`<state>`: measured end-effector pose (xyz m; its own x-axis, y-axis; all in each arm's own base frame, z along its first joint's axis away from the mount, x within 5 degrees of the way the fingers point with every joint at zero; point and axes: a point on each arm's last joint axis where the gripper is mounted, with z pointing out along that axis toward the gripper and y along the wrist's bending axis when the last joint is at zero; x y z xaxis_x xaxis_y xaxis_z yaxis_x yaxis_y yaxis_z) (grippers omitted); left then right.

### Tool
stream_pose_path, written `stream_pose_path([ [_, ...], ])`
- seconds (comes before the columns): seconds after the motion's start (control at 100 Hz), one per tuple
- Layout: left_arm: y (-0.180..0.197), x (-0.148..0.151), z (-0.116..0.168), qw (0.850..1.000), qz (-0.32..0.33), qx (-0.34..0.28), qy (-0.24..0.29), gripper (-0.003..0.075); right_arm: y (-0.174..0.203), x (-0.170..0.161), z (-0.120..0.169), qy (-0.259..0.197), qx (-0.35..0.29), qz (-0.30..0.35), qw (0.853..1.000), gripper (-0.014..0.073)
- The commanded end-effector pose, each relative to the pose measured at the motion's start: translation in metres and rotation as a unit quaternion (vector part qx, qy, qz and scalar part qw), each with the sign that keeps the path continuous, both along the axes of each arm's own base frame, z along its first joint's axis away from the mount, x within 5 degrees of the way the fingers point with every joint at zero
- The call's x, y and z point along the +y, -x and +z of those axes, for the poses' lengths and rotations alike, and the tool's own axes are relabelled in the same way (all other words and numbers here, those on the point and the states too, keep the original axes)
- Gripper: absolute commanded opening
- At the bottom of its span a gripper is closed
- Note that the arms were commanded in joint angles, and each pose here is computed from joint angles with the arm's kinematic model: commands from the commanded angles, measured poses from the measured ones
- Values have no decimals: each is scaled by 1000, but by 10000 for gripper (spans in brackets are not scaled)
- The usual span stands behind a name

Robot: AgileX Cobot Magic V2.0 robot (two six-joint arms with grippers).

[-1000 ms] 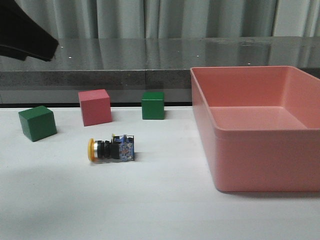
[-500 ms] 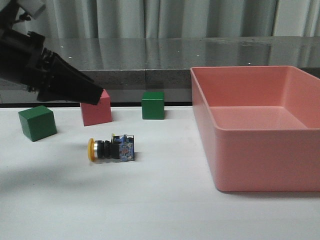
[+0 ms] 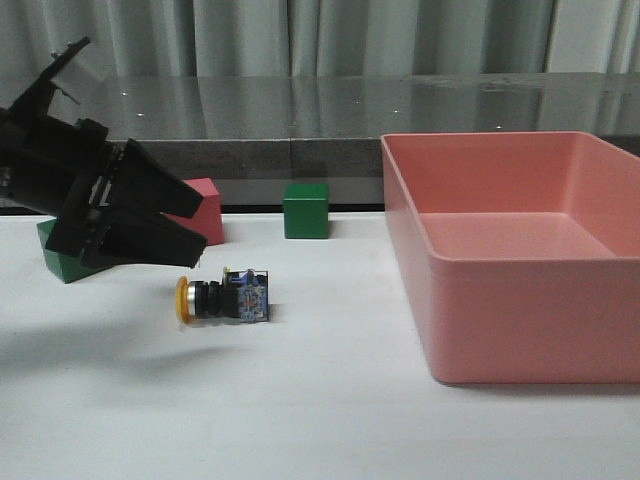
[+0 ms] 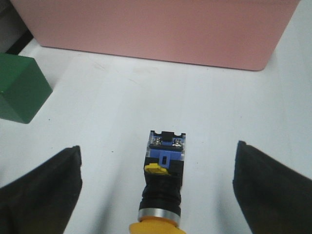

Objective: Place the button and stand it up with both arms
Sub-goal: 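Move the left gripper down toward the button's yellow cap, then close the left gripper around the button's yellow cap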

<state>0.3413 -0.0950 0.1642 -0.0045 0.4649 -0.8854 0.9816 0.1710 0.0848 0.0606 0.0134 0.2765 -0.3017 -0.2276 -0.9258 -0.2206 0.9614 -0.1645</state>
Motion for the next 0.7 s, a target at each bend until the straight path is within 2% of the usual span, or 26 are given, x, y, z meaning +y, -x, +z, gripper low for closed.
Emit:
stream_pose_path([
  [0.0,-2,-3,24,999,-1,-29,39,596,-2,-1,14,-10,-44,-9,999,-76],
  [0.28,-6,-1,18,999,15,-31,20,563,-2,-1,14,-10,-44,-9,999,-76],
  [0.69,-10,-3,-29,999,0,23,30,491,-2,-1,14,-10,-46,-9,999,-76],
])
